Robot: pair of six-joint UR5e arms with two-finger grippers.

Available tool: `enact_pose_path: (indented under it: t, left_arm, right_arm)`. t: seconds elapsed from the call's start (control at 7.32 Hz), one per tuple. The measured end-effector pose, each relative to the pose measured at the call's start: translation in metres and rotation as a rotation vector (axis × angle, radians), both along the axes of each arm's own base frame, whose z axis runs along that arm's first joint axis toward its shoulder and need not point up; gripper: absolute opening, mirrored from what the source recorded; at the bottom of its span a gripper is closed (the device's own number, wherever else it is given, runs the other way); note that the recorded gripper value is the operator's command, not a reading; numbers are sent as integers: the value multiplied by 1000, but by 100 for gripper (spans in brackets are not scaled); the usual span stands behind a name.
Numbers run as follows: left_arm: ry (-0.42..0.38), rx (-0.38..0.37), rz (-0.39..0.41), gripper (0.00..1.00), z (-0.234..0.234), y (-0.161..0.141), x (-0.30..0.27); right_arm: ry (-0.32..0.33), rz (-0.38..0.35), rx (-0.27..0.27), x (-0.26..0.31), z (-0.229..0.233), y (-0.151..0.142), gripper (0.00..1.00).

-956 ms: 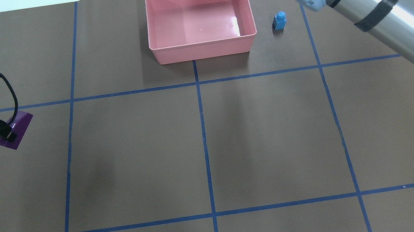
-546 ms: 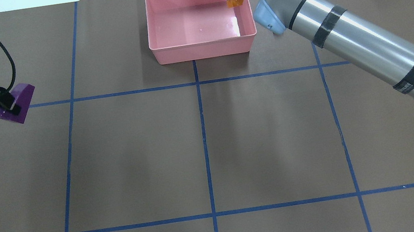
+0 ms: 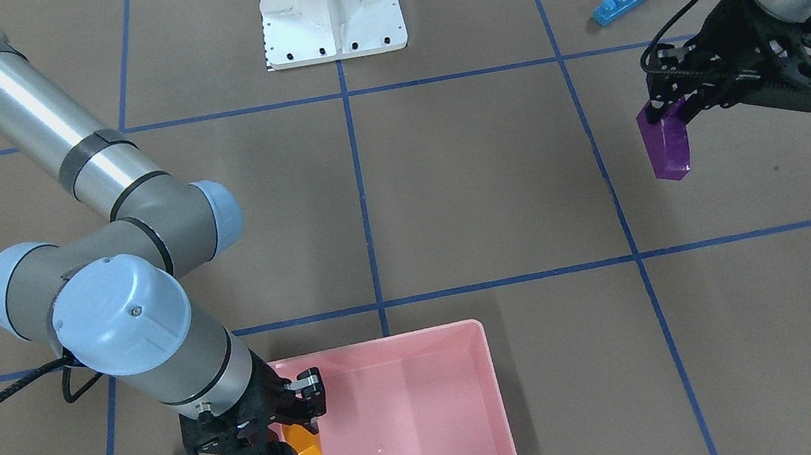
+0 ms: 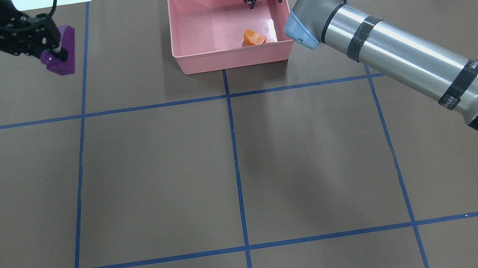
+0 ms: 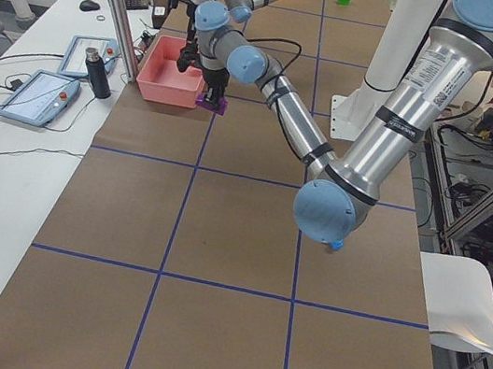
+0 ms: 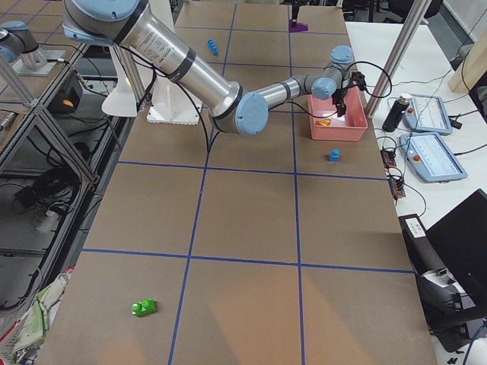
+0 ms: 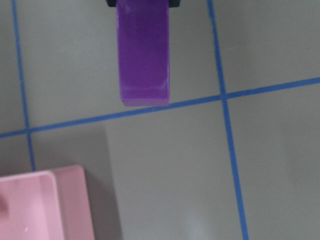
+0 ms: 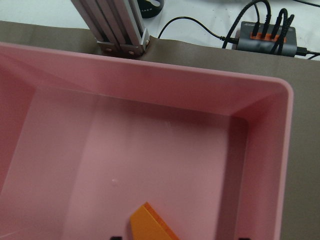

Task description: Put all blocks into box

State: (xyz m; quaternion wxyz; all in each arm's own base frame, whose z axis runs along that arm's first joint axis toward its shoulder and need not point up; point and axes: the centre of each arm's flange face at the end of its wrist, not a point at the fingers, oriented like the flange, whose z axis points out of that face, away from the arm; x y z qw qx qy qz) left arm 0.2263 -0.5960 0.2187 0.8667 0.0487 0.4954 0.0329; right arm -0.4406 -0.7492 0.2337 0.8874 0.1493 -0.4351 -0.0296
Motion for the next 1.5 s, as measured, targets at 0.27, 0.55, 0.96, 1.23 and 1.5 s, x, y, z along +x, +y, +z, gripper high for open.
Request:
enact_pose_path:
  t: [0.27,0.55,0.96,1.23,1.5]
  left_arm:
    - [88,-29,-84,0,-26,-65,44]
    - [121,-48,-145,0,-83,-120,118]
    - [84,-7,-273,0,-103,-131,226]
    - [52,8,-322,0,-96,-129,266]
    - [21,21,-349,0,-87,-125,286]
  right_arm:
    - [9,3,-30,46,31,-18,100]
    - [62,-43,-1,105,101,-30,100]
    - [124,-73,-9,116,166,-20,100]
    - [139,-73,-18,100,173,-13,100]
    - [133,-58,-47,74,163,-7,99]
